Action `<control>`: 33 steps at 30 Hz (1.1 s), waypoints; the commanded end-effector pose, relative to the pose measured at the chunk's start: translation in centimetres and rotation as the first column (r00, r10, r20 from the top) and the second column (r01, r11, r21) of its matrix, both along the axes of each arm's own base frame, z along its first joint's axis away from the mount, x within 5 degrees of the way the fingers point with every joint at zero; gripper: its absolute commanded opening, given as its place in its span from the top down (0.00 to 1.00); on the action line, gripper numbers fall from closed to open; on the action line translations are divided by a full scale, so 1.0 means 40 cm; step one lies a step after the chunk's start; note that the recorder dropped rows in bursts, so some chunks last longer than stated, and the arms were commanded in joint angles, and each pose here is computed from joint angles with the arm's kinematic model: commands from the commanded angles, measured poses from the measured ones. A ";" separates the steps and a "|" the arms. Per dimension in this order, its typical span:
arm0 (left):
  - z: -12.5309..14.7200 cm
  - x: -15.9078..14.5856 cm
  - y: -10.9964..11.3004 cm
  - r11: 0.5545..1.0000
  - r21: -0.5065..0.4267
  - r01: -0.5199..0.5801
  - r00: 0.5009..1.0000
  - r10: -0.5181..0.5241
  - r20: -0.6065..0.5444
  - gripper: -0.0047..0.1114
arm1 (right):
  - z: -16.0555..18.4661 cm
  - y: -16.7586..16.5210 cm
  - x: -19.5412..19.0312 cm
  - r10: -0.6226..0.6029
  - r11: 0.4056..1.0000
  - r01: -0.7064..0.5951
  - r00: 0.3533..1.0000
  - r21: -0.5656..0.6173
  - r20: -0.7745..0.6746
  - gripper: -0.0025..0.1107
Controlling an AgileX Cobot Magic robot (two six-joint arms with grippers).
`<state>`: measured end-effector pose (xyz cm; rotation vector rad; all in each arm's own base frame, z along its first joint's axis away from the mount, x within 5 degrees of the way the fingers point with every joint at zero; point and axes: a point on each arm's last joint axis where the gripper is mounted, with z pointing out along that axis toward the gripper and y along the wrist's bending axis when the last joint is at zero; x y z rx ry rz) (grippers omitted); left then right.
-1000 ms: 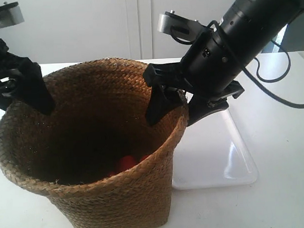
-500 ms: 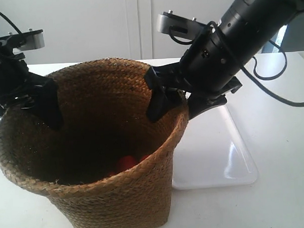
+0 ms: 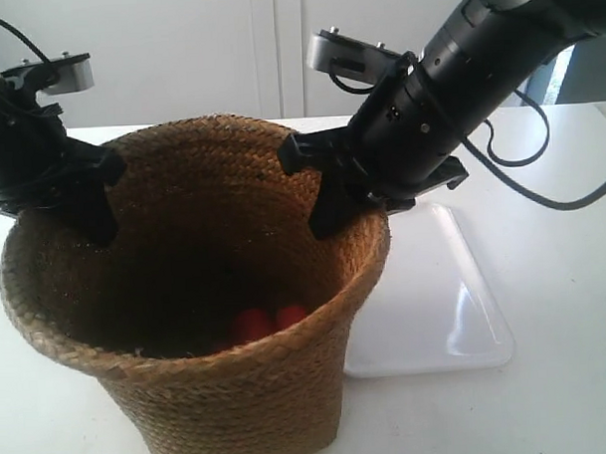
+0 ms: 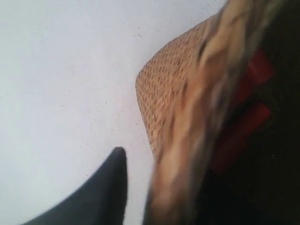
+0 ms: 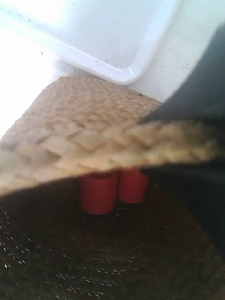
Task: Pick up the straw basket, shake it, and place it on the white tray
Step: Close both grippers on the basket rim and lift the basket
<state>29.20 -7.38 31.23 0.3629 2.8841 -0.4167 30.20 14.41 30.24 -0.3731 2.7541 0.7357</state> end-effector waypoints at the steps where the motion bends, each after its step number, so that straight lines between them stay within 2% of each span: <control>1: 0.005 -0.004 -0.009 0.999 -0.012 0.049 0.999 -0.049 0.014 0.96 | 0.000 0.001 0.016 -0.024 1.000 0.024 0.998 0.008 0.061 0.98; 3: 0.026 -0.001 -0.010 0.999 -0.031 0.032 0.995 -0.029 0.095 0.96 | 0.024 -0.003 0.018 -0.050 0.999 0.047 0.989 0.022 0.136 0.98; 4: 0.051 -0.004 -0.013 0.998 -0.053 0.024 0.984 -0.014 0.176 0.96 | 0.051 -0.007 0.015 -0.069 0.997 0.063 0.976 0.036 0.205 0.98; 6: 0.103 -0.019 -0.023 0.997 -0.059 0.051 0.944 -0.029 0.330 0.96 | 0.103 -0.017 0.004 -0.079 0.996 0.063 0.940 0.058 0.332 0.98; 8: 0.139 -0.041 -0.041 0.995 -0.077 0.067 0.900 -0.027 0.435 0.96 | 0.149 -0.028 -0.014 -0.095 0.994 0.067 0.902 0.081 0.421 0.98; 11: 0.127 -0.074 -0.060 0.992 -0.101 0.070 0.841 -0.005 0.540 0.96 | 0.185 -0.027 -0.043 -0.042 0.998 0.011 0.864 0.064 0.501 0.98; 13: 0.101 -0.099 -0.063 0.992 -0.113 0.064 0.809 0.014 0.587 0.96 | 0.174 -0.009 -0.076 0.019 0.998 -0.046 0.845 0.037 0.534 0.98; 17: 0.075 -0.141 -0.060 0.990 -0.129 0.058 0.762 0.039 0.646 0.96 | 0.132 0.009 -0.126 0.050 0.998 -0.067 0.818 0.009 0.573 0.98; 22: 0.080 -0.194 -0.046 0.987 -0.149 0.063 0.710 0.061 0.701 0.96 | 0.101 0.010 -0.186 0.019 0.998 -0.056 0.766 0.037 0.643 0.98; 27: 0.066 -0.185 -0.040 0.986 -0.164 0.035 0.647 0.103 0.755 0.96 | 0.070 0.006 -0.178 -0.031 0.999 -0.009 0.718 0.053 0.696 0.98; 28: 0.064 -0.177 -0.040 0.984 -0.179 0.021 0.633 0.126 0.764 0.96 | 0.060 0.009 -0.170 -0.030 0.999 -0.003 0.717 0.046 0.696 0.98; 31: 0.062 -0.171 -0.042 0.983 -0.180 0.019 0.642 0.126 0.756 0.96 | 0.044 0.016 -0.163 0.000 1.000 -0.018 0.748 0.020 0.664 0.98; 33: 0.082 -0.199 -0.039 0.985 -0.168 0.049 0.653 0.096 0.751 0.96 | 0.070 0.018 -0.195 0.014 0.997 -0.054 0.804 0.049 0.595 0.98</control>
